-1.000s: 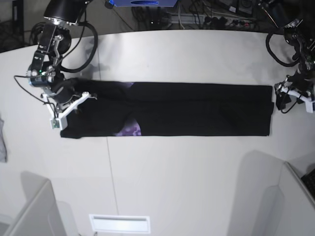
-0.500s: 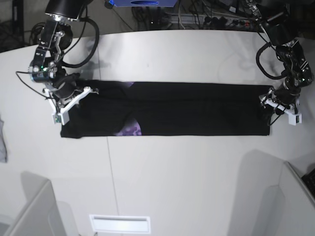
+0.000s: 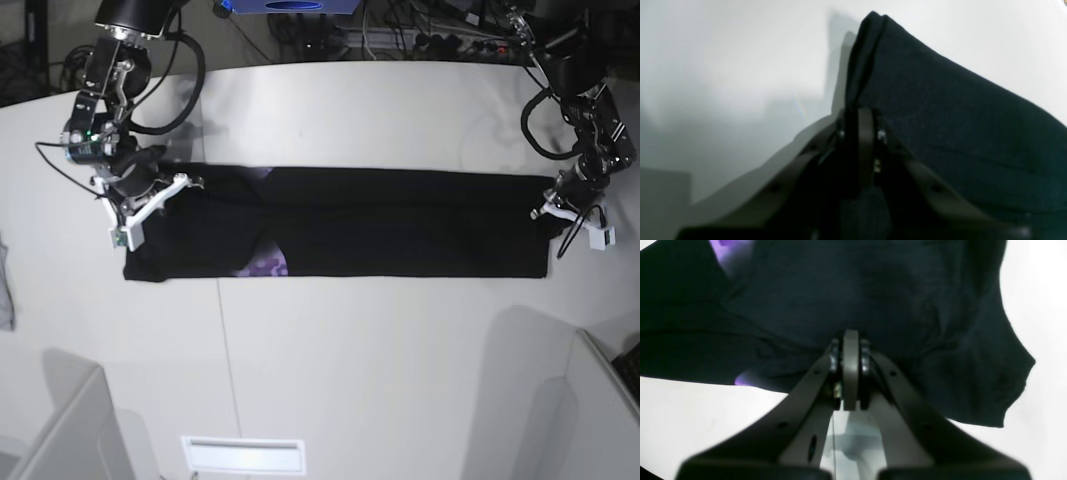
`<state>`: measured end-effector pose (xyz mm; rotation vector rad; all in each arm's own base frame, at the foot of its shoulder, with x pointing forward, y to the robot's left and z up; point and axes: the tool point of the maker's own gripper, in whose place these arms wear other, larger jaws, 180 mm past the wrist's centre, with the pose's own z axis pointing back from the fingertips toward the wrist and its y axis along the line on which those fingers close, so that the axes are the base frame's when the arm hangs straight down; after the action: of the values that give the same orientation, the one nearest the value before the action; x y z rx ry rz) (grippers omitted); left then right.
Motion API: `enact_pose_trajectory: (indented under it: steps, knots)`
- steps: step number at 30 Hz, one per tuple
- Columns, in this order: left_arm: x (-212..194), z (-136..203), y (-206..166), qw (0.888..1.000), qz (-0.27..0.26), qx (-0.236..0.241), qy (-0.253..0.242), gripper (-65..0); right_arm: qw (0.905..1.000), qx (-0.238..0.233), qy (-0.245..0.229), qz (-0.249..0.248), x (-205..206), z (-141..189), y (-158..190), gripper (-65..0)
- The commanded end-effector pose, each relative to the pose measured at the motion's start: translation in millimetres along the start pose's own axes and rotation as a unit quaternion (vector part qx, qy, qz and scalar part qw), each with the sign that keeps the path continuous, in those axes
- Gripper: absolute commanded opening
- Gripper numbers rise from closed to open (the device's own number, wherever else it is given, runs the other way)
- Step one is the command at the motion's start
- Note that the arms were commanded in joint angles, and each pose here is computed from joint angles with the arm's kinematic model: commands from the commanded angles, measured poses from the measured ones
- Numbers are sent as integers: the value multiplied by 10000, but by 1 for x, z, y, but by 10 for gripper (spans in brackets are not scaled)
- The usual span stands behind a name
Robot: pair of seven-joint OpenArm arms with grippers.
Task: Fold the T-shirt properly
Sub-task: 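Grasp both ends of the black strip with both grippers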
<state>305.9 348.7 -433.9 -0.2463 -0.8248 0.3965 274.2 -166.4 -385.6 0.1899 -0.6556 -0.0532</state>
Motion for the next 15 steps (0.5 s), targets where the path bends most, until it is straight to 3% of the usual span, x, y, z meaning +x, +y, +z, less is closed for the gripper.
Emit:
enact_pose_trajectory:
  steps: [1,7,9,15]
  knots:
    - [-15,2,13,9986,-126,255,442,-650,9997,80,-244,19,13,5,2,-650]
    - [16,14,25,9983,-395,406,159,-650,9951,811,-302,-469,3,10,22,-650]
    - [32,18,20,9975,-574,385,-136,-650,9942,902,-293,-516,1,12,23,-650]
    - [46,38,15,9928,-1048,426,-404,-650,9941,913,-245,-537,-4,13,22,-650]
